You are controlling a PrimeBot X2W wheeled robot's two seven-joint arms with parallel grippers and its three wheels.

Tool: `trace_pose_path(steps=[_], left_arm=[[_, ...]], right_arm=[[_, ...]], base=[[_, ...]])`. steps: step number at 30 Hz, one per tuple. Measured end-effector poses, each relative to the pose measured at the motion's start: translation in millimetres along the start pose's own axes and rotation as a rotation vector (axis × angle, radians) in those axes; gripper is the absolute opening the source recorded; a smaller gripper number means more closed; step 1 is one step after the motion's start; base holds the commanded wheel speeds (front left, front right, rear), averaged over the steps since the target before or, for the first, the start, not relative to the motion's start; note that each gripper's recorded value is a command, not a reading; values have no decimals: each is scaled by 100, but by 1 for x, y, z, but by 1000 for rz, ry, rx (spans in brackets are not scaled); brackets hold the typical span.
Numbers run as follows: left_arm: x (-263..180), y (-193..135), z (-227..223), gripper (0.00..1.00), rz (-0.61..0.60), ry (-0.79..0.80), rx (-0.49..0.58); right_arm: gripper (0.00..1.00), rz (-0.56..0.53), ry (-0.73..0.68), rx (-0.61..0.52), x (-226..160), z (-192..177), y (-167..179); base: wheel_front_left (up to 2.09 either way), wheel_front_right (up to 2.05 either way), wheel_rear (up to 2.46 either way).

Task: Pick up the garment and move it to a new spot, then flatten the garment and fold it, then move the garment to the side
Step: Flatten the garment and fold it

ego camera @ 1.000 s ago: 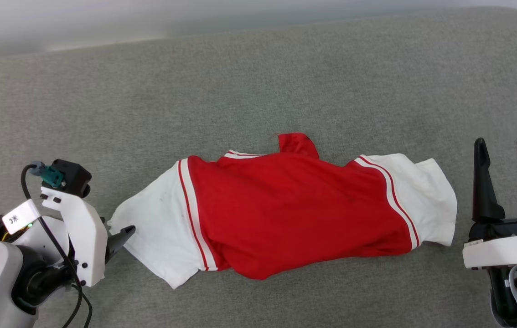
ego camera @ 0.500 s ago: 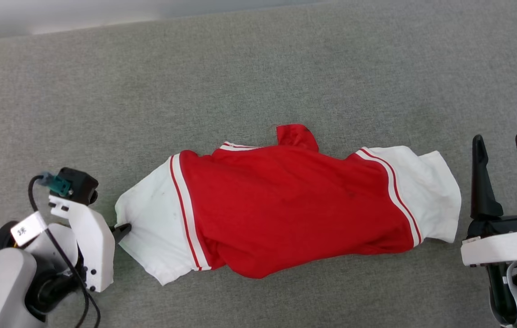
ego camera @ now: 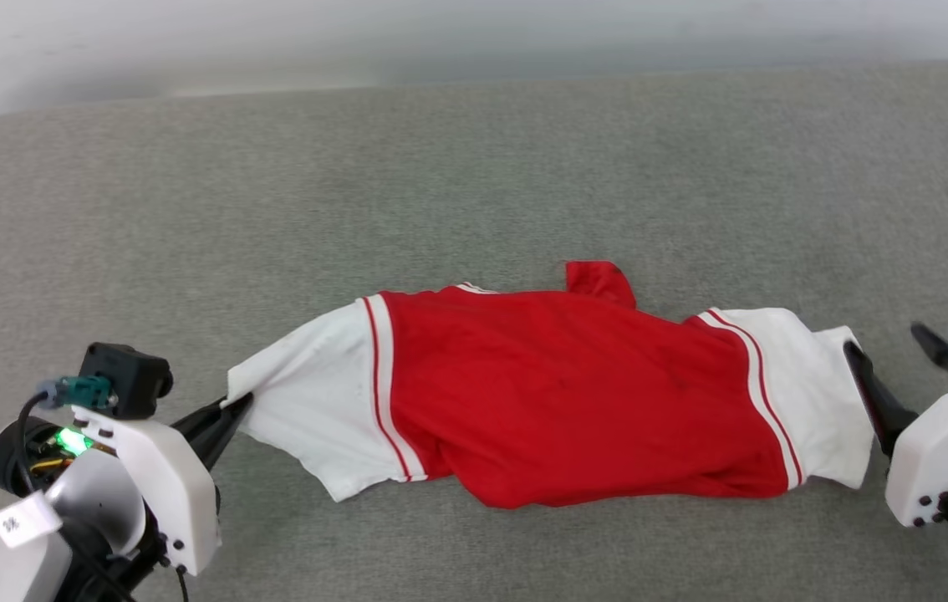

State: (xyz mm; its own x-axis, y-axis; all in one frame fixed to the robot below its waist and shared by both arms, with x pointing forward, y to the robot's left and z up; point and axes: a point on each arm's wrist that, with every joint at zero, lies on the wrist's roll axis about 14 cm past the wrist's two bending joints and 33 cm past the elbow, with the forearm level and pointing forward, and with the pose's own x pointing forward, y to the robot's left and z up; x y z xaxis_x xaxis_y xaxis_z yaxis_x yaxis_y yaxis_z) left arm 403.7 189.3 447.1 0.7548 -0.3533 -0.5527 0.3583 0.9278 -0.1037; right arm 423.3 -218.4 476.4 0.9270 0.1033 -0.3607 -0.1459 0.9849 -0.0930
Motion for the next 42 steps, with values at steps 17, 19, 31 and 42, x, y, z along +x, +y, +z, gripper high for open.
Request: trace_pose_path(steps=[17, 19, 31, 42], left_arm=[[-59, -36, 34, 0, -18, -166, 75], [-59, -37, 33, 0, -17, -165, 76], [-58, -37, 25, 0, -18, -154, 52], [-80, -33, 52, 0, 22, -301, 43]], right_arm=[[100, 48, 589, -123, 43, -60, -10], [100, 67, 623, -130, 48, -69, -4], [0, 138, 686, -183, 69, -101, 18], [0, 100, 438, -155, 61, -37, 5]], base=[[0, 0, 0], [0, 0, 0], [0, 0, 0], [0, 0, 0]])
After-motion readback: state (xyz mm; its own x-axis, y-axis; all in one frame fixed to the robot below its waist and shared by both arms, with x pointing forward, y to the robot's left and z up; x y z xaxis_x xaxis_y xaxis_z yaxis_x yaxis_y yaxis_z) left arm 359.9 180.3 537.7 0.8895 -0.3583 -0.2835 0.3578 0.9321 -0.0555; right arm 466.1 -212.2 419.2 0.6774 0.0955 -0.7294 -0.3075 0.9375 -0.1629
